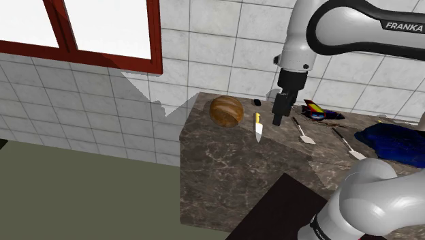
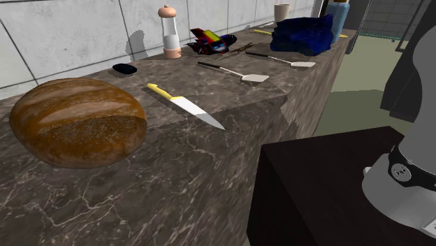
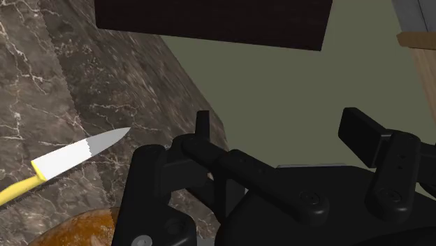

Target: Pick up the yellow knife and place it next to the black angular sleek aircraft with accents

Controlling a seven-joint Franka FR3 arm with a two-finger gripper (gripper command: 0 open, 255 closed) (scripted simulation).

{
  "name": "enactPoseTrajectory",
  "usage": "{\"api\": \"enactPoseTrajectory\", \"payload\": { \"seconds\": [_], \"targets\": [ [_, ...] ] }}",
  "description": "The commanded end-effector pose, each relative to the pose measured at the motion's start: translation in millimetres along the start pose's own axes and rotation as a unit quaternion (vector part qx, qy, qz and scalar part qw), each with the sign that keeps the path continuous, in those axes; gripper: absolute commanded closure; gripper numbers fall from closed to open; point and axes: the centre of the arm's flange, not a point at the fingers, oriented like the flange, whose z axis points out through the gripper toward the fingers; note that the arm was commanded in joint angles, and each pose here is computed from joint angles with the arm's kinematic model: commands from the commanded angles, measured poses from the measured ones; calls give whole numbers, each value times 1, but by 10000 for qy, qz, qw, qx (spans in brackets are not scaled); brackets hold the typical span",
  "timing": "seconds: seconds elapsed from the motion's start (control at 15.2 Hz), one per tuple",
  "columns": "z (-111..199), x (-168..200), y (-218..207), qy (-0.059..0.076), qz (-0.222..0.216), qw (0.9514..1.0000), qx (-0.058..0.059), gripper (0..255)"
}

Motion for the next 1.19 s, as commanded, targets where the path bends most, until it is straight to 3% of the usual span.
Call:
{"api": "enactPoseTrajectory", "payload": {
  "seconds": [0.0, 0.53, 1.12],
  "targets": [
    [0, 0, 0, 0, 0, 10000, 0, 0],
    [45, 59, 70, 191, 732, 9971, -4, 0],
    [92, 114, 158, 405, 1551, 9871, -9, 0]
  ]
}}
